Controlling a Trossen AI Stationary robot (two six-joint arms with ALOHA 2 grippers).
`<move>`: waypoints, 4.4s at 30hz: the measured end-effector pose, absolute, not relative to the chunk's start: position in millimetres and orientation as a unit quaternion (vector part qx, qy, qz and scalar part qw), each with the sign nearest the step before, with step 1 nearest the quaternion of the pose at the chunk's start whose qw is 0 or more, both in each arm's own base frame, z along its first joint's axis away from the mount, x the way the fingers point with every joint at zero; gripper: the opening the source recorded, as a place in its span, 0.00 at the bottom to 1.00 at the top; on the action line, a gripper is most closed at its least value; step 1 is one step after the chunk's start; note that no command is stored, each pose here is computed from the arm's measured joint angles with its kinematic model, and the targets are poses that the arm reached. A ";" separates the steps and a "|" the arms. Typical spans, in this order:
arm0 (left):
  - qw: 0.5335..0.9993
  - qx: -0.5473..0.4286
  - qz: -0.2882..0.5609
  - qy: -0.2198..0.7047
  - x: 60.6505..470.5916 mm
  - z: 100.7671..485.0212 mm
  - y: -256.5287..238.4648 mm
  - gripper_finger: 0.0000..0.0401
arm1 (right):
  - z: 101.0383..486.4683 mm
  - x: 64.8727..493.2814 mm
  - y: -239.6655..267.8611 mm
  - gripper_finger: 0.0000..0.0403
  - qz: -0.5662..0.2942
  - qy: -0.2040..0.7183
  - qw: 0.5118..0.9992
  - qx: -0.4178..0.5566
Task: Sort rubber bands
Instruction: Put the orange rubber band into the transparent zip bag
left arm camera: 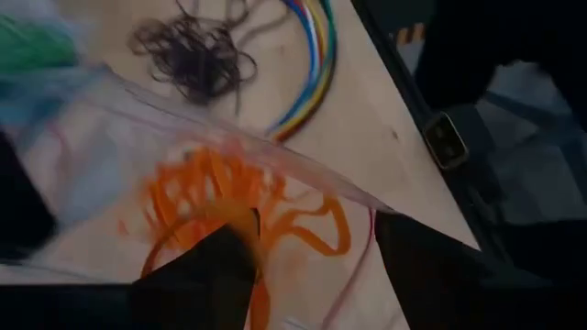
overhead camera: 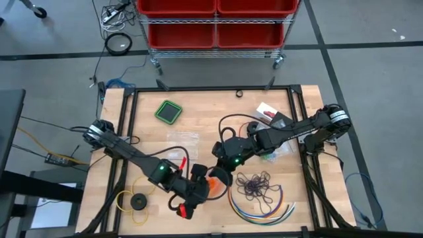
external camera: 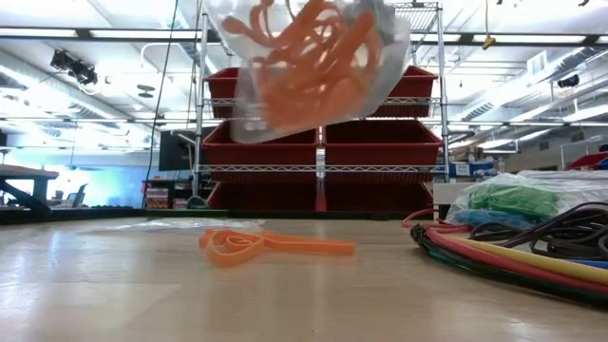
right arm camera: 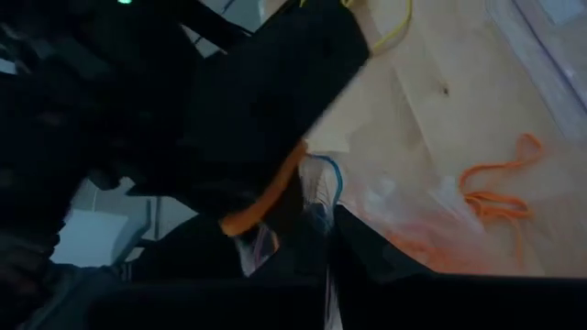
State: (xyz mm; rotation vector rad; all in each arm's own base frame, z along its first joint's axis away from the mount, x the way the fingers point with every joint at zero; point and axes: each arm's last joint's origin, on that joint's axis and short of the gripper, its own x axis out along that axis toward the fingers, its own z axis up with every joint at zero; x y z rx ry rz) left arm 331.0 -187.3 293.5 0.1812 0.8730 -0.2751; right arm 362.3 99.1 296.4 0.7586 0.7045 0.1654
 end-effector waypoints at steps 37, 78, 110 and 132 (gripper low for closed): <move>0.893 0.133 -0.113 0.414 303.0 368.5 -203.5 0.44 | 296.4 363.3 94.8 0.01 0.083 0.334 0.870 0.352; 0.855 0.151 -0.064 0.492 275.1 140.8 -135.3 0.40 | 289.7 355.2 107.0 0.01 0.032 0.355 0.876 0.326; 0.888 0.070 -0.213 0.402 279.9 121.0 -29.9 0.41 | 283.7 339.0 137.6 0.01 -0.045 0.363 0.867 0.338; 0.882 0.073 -0.199 0.422 272.9 132.8 -58.8 0.01 | 284.7 339.8 138.6 0.01 -0.032 0.358 0.876 0.321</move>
